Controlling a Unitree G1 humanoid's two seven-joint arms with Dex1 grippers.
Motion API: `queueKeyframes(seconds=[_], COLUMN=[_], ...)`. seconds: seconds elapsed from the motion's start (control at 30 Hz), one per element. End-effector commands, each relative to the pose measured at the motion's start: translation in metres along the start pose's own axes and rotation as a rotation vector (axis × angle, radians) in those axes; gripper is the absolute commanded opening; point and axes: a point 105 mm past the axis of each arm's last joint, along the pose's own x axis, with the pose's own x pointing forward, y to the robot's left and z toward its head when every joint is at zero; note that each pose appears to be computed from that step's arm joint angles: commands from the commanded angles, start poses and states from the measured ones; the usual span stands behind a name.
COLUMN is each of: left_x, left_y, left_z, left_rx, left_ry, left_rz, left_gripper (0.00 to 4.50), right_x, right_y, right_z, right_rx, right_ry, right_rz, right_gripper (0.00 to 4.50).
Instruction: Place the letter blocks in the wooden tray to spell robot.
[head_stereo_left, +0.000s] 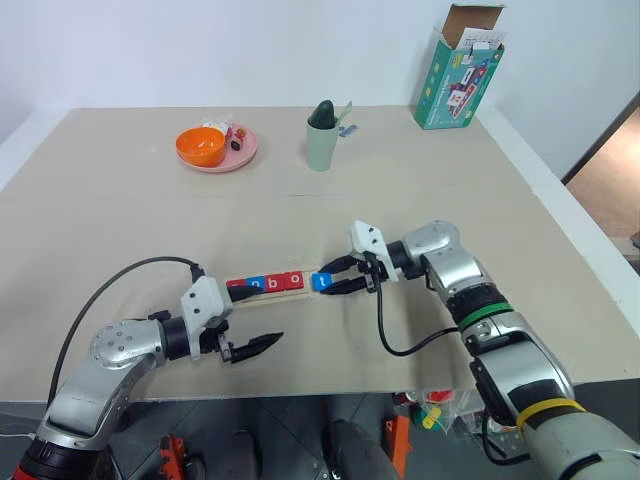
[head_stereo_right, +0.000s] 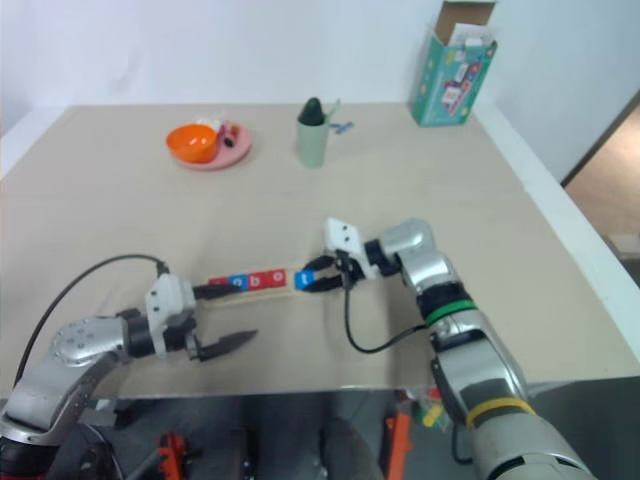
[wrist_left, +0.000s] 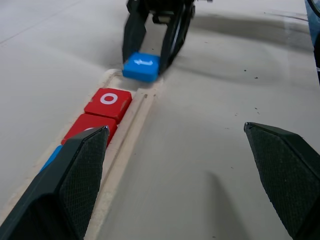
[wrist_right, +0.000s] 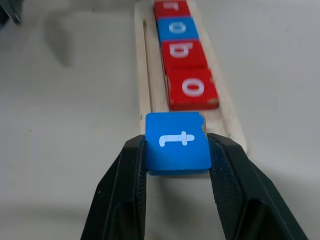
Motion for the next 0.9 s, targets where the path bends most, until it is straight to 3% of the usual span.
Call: queueKeyframes(seconds=[0.03,0.27,0.9], left_x=[-0.002,-0.005,-0.002], left_y=[0.000,0.004,0.000], left_z=[0.011,0.019,0.015], left_rx=[0.017,-0.030,-0.020], left_ry=[-0.045,-0.110,-0.083], left_rz=[0.020,0.064,0.047], left_gripper=[4.50,4.50,4.50], right_x=[0.000,0.007,0.013], right_y=[-0.010,-0.013,-0.015], right_z=[0.012,0.016,0.018], right_rx=[-0.049,-0.047,-0.048], right_ry=[0.013,0.017,0.016], right_rz=[-0.022,-0.014,-0.009], right_gripper=[1.20,1.20,1.20])
